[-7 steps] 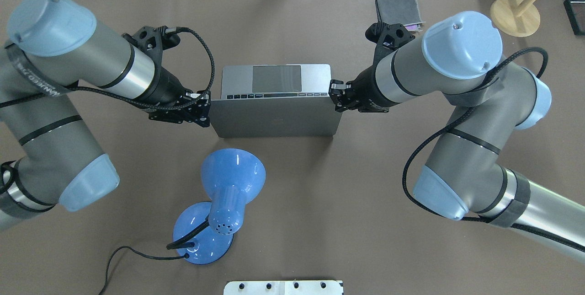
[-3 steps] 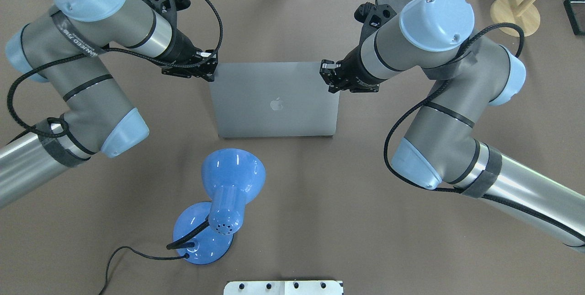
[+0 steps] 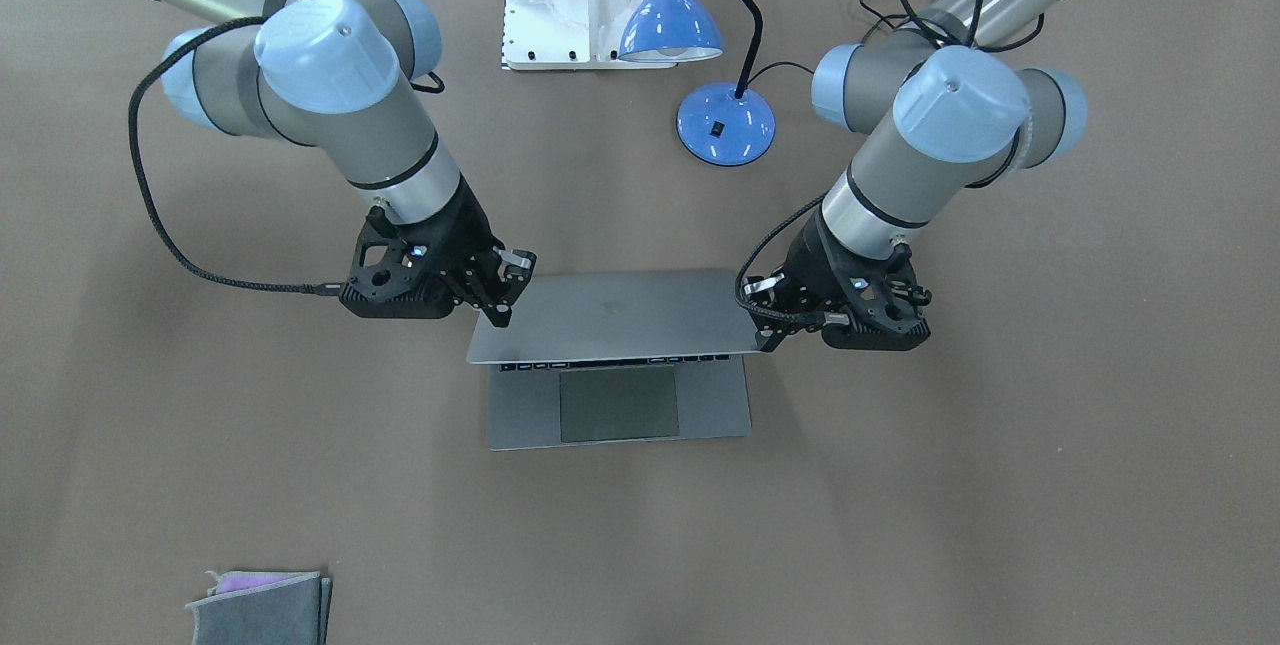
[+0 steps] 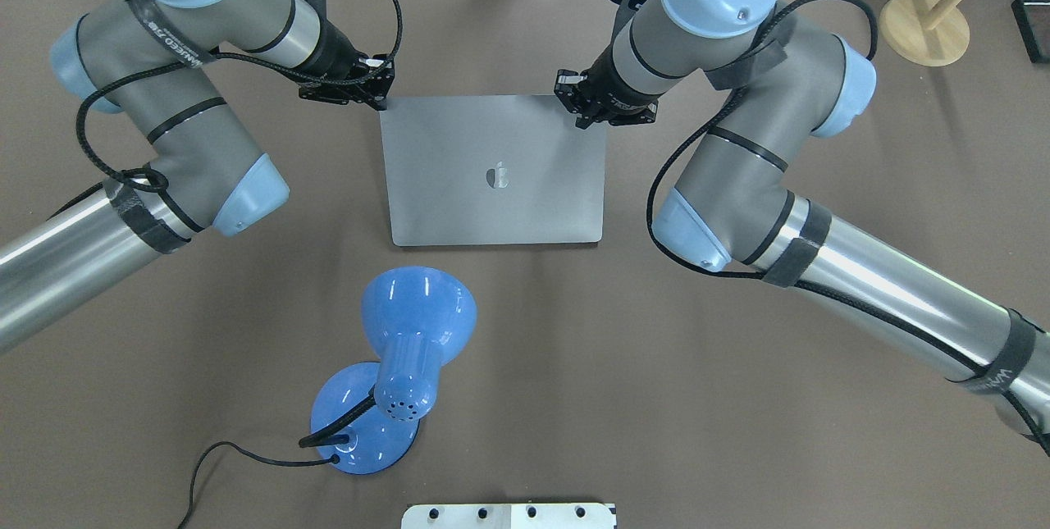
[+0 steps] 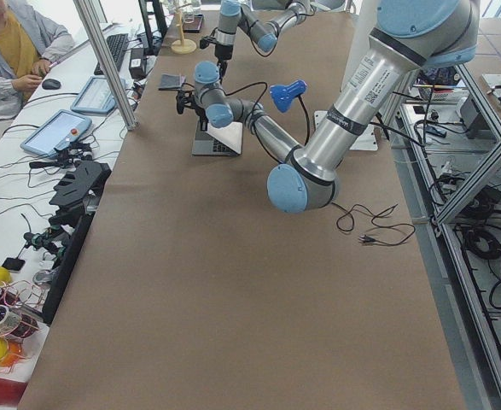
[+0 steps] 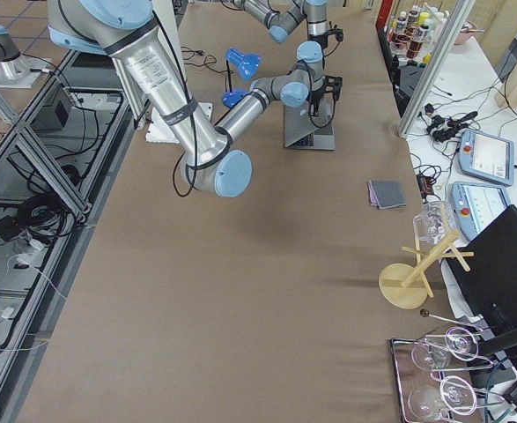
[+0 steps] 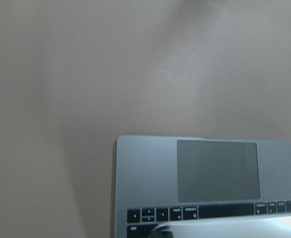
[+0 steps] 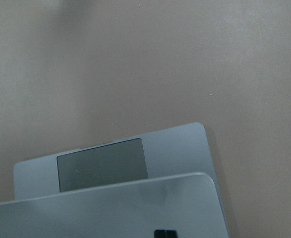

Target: Close laptop

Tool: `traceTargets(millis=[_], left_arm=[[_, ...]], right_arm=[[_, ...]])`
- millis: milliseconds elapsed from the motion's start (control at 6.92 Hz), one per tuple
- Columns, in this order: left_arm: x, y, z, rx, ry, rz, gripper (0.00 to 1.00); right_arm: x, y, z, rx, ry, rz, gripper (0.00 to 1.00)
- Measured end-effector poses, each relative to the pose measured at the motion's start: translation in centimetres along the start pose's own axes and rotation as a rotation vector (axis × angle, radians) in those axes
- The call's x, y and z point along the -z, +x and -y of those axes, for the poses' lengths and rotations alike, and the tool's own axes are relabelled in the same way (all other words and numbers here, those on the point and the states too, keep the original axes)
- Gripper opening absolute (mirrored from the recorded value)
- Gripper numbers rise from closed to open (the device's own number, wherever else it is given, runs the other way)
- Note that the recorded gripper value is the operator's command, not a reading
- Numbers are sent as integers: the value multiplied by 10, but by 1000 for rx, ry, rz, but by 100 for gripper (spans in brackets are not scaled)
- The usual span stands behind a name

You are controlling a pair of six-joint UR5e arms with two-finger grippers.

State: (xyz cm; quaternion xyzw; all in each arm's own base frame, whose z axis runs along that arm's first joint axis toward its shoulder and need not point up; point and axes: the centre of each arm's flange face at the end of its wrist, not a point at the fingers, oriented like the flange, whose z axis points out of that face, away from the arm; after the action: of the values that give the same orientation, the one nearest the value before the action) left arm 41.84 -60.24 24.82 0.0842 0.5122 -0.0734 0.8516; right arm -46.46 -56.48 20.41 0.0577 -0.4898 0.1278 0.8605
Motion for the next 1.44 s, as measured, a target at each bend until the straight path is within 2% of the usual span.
traceTargets(millis=[578, 867, 1156, 1444], left_arm=[[-52, 6, 39, -23, 25, 70, 0], [-73, 5, 33, -40, 23, 104, 0], [-90, 6, 21, -51, 18, 124, 0], [-91, 13, 22, -52, 21, 121, 0]], right_arm=[[-67, -8, 41, -23, -9, -48, 0], [-72, -7, 53, -32, -32, -38, 0], [-81, -4, 54, -37, -50, -50, 0], [-86, -5, 52, -39, -60, -55, 0]])
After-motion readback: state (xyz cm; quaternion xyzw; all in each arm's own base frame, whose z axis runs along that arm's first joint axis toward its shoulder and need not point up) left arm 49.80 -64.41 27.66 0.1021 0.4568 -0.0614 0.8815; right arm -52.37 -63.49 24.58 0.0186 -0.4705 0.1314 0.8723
